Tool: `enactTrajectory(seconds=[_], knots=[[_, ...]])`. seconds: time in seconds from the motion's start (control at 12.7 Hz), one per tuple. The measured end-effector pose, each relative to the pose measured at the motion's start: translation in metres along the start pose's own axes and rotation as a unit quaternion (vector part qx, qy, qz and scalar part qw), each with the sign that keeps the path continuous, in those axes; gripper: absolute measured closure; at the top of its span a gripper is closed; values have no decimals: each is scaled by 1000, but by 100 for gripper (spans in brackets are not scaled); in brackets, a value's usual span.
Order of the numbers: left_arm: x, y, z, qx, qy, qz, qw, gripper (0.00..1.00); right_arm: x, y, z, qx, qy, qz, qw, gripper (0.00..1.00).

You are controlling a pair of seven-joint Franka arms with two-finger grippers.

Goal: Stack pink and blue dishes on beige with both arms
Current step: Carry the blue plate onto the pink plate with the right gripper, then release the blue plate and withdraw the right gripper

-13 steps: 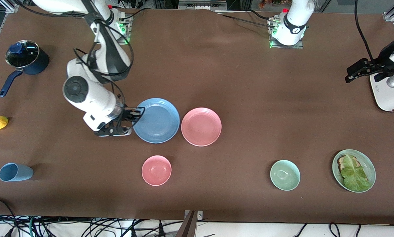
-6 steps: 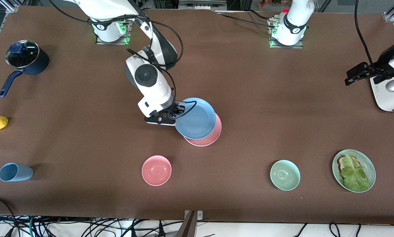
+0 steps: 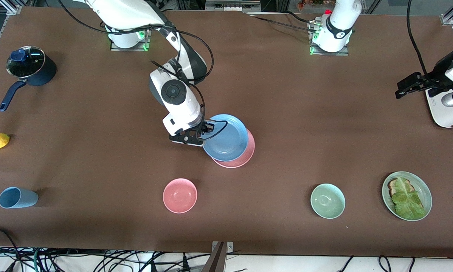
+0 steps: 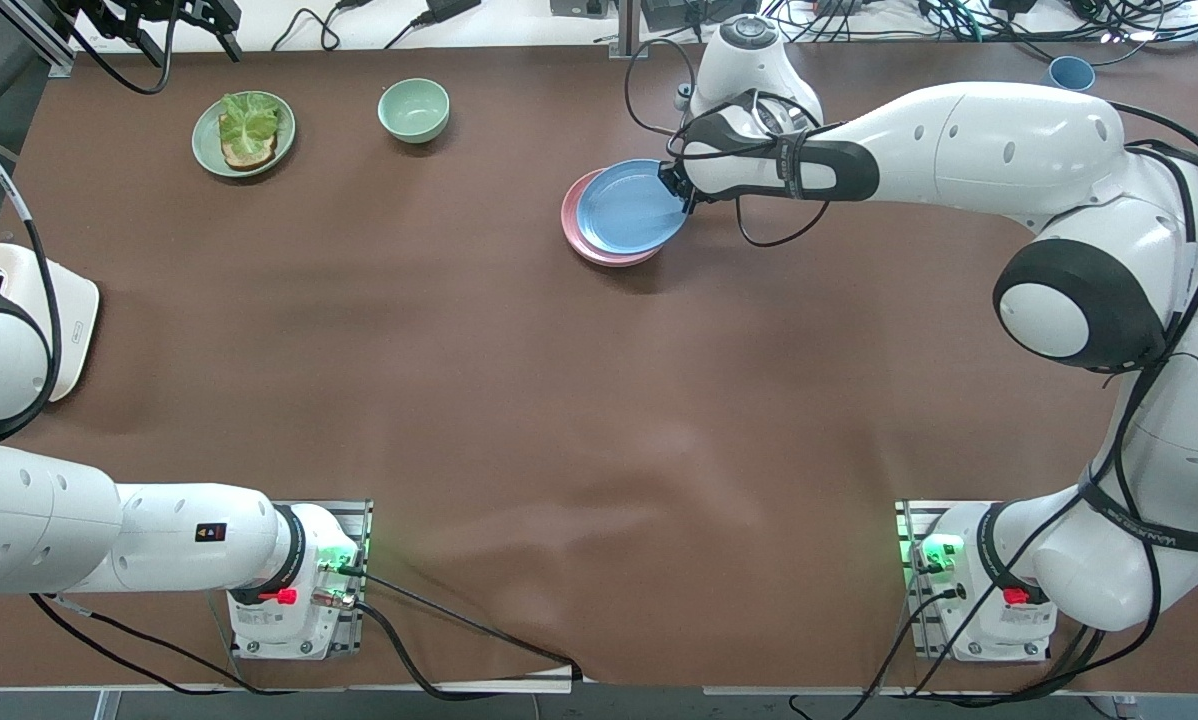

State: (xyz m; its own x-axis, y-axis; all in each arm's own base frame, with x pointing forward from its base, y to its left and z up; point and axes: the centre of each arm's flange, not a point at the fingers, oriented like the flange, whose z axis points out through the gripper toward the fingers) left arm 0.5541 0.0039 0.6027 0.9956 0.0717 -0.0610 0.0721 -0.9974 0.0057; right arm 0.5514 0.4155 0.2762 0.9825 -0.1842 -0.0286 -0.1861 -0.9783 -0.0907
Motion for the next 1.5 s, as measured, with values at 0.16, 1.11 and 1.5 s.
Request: enactTrajectory(seconds=[0.16, 1.11, 1.5], knots=[[1, -1, 1, 0, -1, -1, 1000, 0, -8, -9, 8, 4, 2, 3, 1000, 96], [3, -1, -3, 0, 4, -1, 1000, 0, -2, -25, 28, 17, 11, 12, 1000, 80], [3, 0, -4, 0, 5, 0, 1000, 0, 2, -27, 22, 14, 28, 0, 1000, 57]])
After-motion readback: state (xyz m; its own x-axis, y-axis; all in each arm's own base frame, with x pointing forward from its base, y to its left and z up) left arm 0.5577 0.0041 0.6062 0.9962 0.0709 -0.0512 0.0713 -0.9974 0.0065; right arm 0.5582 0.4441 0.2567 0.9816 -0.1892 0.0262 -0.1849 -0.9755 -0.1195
